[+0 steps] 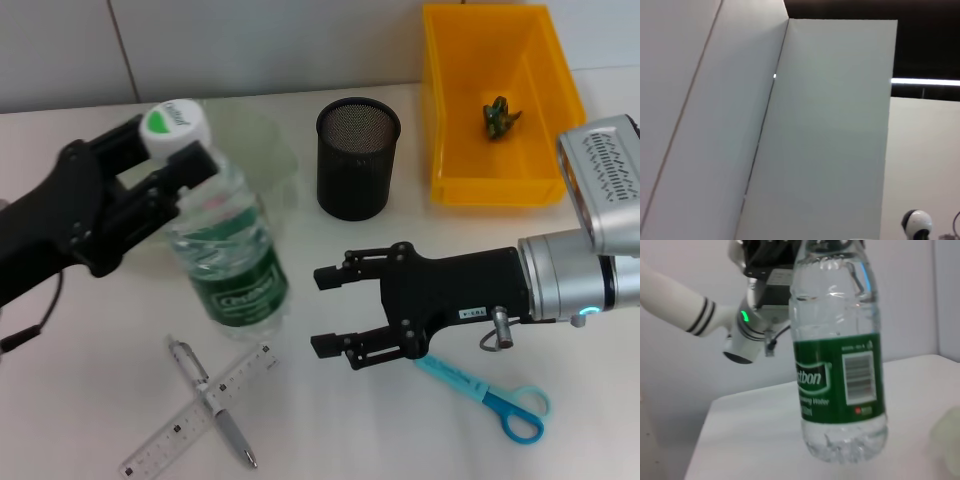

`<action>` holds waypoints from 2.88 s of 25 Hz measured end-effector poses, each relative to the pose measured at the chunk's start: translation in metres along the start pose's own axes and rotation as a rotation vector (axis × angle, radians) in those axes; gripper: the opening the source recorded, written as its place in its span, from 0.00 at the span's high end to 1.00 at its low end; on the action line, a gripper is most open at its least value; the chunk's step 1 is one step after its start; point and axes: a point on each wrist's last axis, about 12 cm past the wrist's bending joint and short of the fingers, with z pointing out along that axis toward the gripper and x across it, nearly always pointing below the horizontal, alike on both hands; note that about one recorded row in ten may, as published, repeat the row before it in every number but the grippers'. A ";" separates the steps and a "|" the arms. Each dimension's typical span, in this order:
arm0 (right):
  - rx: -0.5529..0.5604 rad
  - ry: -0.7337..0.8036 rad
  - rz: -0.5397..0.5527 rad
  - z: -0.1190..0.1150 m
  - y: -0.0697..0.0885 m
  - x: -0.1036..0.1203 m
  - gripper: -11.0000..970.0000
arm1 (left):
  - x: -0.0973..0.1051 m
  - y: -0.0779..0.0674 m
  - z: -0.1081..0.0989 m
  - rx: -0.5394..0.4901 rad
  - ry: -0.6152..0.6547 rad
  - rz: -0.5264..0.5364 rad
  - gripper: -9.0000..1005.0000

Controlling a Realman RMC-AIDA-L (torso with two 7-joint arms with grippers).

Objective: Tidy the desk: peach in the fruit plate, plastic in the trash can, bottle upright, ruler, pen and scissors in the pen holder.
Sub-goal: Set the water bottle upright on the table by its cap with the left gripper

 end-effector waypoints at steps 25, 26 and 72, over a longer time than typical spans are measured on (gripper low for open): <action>0.114 -0.044 0.028 -0.014 0.005 0.019 0.20 | 0.037 0.000 -0.055 -0.429 0.122 0.261 0.52; 0.115 -0.043 0.030 -0.014 0.005 0.019 0.20 | 0.039 0.000 -0.055 -0.442 0.123 0.270 0.52; 0.108 -0.037 0.054 -0.012 0.004 0.019 0.20 | 0.065 -0.002 -0.061 -0.661 0.097 0.281 0.48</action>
